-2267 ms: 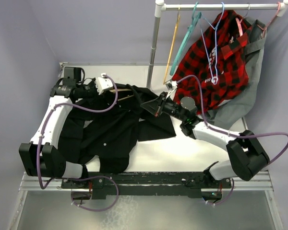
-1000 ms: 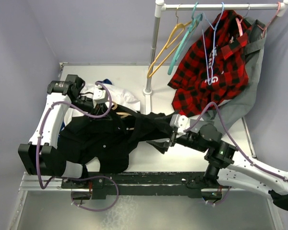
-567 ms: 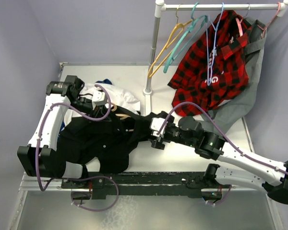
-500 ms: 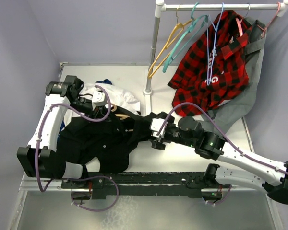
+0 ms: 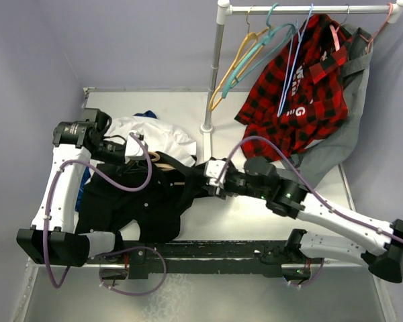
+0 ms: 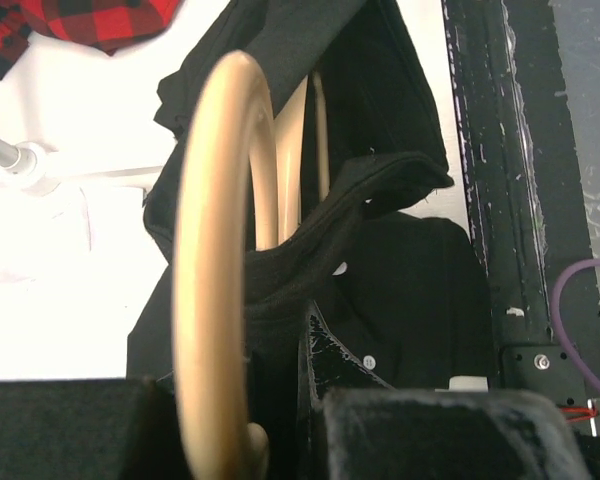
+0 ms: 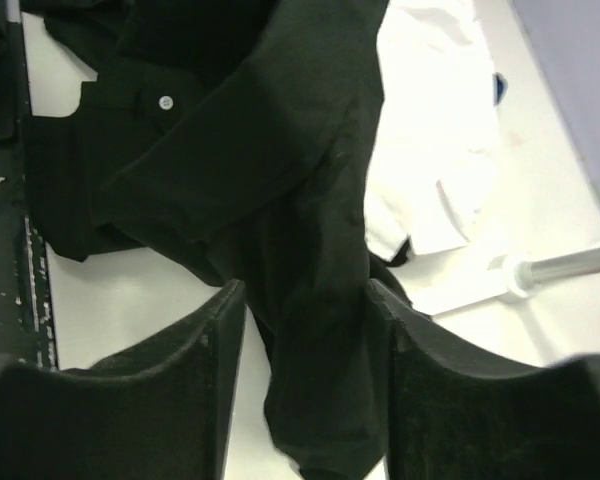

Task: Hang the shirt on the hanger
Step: Hang the shirt on the hanger.

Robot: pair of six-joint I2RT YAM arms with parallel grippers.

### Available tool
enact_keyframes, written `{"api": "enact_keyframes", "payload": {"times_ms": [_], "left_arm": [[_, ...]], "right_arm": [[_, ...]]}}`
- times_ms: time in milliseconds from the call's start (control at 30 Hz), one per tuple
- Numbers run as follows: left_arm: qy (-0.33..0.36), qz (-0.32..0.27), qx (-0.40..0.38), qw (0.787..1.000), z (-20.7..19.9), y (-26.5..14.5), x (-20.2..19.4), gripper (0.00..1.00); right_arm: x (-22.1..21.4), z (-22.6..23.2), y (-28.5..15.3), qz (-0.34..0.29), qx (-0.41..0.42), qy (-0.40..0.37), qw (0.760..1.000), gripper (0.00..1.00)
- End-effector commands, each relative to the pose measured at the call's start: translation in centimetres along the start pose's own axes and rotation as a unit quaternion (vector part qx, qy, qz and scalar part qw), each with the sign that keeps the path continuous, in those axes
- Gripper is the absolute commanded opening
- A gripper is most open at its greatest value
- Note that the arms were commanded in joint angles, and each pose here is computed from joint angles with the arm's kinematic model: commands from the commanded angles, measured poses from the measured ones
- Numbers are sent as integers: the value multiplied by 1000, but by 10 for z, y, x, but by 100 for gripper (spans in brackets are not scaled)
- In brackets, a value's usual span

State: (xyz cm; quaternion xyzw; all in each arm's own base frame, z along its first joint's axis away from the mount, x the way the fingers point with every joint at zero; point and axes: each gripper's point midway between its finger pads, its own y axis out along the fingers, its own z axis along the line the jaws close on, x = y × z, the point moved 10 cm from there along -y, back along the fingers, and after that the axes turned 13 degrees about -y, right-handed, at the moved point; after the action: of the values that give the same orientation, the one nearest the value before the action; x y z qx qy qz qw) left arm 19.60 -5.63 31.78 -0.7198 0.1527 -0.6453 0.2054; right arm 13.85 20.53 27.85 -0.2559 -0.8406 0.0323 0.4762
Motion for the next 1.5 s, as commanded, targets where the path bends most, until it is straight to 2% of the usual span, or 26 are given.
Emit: {"api": "enact_keyframes", "payload": {"times_ms": [0,133,200,333,433,567,633,733,867,1067,1167,1300,1333,1400,1467], "left_arm": [[39,-20,2,999,-10,-4,13,0],[45,-21,-2,999,-11,-3,13,0],[47,-21,-4,999,-11,-2,12,0],[49,-26,-11,998,-10,1,12,0],[49,-30,-16,998,-9,3,14,0],[49,-30,-17,998,-6,3,15,0],[47,-31,-19,998,-4,4,16,0],[43,-36,-21,998,-2,4,17,0],[40,-46,-26,998,-2,6,18,0],[40,-56,-28,997,-2,6,20,0],[40,-58,-29,997,-3,6,21,0],[42,-58,-28,997,-3,6,21,0],[42,-58,-28,997,-4,6,21,0],[43,-58,-28,997,-4,5,21,0],[42,-57,-26,997,-4,5,22,0]], "right_arm": [[15,-14,22,-42,36,25,998,46],[14,-25,33,-50,50,34,997,49],[17,-28,37,-60,55,31,996,45],[26,-34,47,-82,81,26,993,22],[28,-35,58,-82,102,27,991,0],[36,-38,64,-93,126,35,987,0],[42,-40,65,-107,131,37,985,7],[47,-43,68,-119,133,34,983,10],[53,-46,75,-135,145,33,980,9],[58,-48,95,-145,181,44,972,2],[58,-47,106,-144,199,52,968,1],[50,-42,112,-133,209,60,967,13],[46,-40,113,-125,210,62,968,13],[39,-37,113,-108,211,62,970,0],[34,-35,109,-99,201,55,973,0]]}}
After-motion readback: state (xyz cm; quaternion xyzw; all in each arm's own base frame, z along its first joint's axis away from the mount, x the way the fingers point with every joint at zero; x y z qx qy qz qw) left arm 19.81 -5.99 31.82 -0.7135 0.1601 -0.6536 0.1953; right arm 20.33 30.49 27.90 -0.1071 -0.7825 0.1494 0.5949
